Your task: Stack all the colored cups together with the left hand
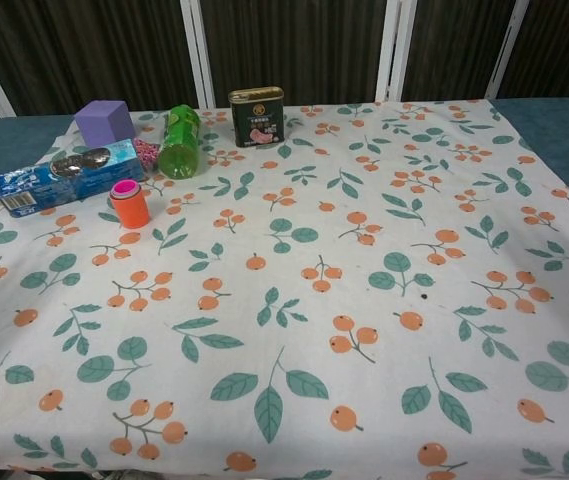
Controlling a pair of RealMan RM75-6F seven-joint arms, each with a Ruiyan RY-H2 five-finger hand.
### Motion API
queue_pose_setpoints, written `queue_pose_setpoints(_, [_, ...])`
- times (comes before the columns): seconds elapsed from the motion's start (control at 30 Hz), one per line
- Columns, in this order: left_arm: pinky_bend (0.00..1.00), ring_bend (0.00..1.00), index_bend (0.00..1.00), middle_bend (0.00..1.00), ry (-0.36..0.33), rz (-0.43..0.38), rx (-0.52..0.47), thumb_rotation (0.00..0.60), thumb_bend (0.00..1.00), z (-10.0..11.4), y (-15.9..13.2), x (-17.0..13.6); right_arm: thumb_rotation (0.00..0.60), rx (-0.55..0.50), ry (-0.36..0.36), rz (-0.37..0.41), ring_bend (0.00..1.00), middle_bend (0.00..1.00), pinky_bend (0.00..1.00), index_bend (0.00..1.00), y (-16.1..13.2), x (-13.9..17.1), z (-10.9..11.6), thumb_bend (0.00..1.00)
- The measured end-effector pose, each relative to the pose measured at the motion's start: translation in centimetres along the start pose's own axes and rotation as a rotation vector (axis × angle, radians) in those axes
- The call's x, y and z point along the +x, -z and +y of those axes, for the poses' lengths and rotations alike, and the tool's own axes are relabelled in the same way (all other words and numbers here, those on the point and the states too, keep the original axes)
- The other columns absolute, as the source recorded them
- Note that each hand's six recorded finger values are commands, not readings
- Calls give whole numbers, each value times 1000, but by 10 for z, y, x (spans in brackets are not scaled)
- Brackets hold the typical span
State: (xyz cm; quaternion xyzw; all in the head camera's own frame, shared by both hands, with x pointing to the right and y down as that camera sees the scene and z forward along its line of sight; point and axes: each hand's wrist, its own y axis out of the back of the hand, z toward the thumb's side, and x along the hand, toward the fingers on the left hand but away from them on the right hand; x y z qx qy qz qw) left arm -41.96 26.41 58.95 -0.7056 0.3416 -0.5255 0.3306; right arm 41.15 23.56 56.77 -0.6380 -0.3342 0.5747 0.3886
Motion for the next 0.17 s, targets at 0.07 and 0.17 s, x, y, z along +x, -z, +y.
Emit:
queue_pose_setpoints(0.07, [41,0,0,0,-37,10,-8,600,365,4,5,-14,600,-1,2,1,0,0,0,0,0,1,0,152])
queue_pose_setpoints(0.17, [41,0,0,0,-61,7,-8,600,364,7,8,-22,600,6,1,-3,0,0,0,0,0,1,-1,151])
